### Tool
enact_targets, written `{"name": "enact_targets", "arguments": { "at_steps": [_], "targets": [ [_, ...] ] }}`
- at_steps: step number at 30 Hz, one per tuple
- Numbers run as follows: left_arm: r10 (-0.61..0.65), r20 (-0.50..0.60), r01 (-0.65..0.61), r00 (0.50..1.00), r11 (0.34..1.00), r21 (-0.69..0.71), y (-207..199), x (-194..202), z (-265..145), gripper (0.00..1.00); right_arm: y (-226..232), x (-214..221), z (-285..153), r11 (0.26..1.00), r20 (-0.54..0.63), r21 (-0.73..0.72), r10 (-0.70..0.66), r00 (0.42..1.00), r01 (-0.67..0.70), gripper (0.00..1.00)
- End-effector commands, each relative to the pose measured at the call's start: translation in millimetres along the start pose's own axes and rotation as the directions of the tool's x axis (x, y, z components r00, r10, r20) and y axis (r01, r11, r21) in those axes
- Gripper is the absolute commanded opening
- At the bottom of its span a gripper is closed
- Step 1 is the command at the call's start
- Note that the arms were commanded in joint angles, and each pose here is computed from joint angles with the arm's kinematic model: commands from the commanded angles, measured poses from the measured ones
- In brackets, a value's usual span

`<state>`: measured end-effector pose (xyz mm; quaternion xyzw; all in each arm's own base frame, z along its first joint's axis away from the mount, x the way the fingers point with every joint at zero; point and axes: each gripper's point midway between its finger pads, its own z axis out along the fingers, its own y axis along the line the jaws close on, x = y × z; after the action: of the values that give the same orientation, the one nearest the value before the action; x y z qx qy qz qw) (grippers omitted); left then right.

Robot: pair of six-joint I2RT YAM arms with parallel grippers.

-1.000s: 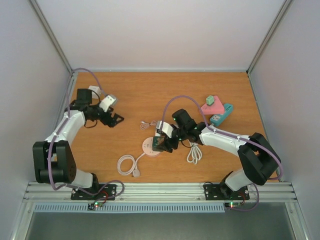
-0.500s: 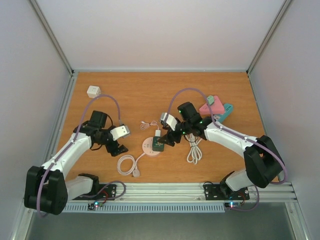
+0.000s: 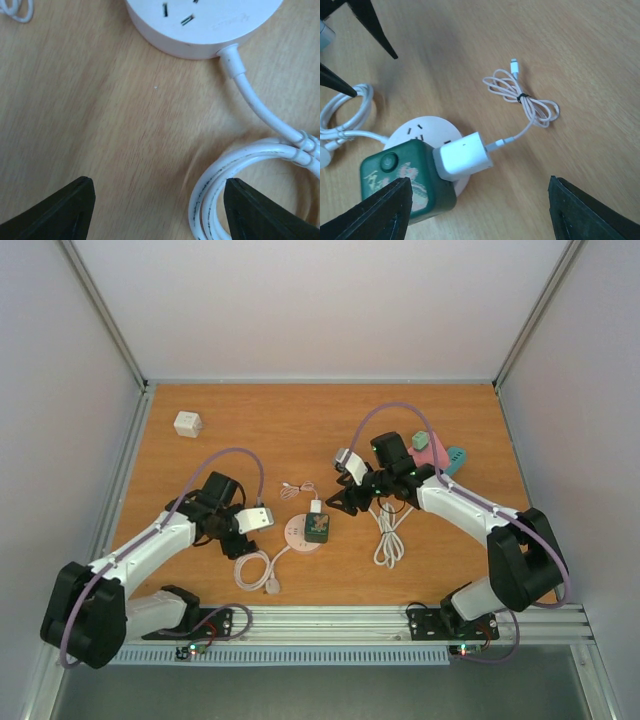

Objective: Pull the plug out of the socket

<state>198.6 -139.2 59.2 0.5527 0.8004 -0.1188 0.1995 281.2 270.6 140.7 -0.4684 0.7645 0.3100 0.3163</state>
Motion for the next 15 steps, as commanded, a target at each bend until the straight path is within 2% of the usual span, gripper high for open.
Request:
{"name": "enact_targets", "arguments": {
  "at_steps": [1, 8, 15],
  "targets": [
    [0.007, -0.048, -0.009, 0.999, 0.999, -0.036, 7.2, 7.5, 10.9, 0.70, -14.0, 9.9, 9.3, 0.999, -0.018, 0.043, 0.018, 1.000, -0.017, 0.74],
    [0.039, -0.101, -0.041, 0.994, 0.999, -0.009, -2.4, 23.8, 14.6, 0.63, -25.4, 24.7, 25.7, 0.998, -0.056, 0.057, 0.029, 0.998, -0.026, 0.62],
    [0.062, -0.143, -0.065, 0.988, 0.998, -0.016, 0.8, 33.6, 22.2, 0.57, -12.4, 42.8, 39.0, 1.000, -0.100, 0.001, 0.011, 0.995, -0.011, 0.55]
  ]
}}
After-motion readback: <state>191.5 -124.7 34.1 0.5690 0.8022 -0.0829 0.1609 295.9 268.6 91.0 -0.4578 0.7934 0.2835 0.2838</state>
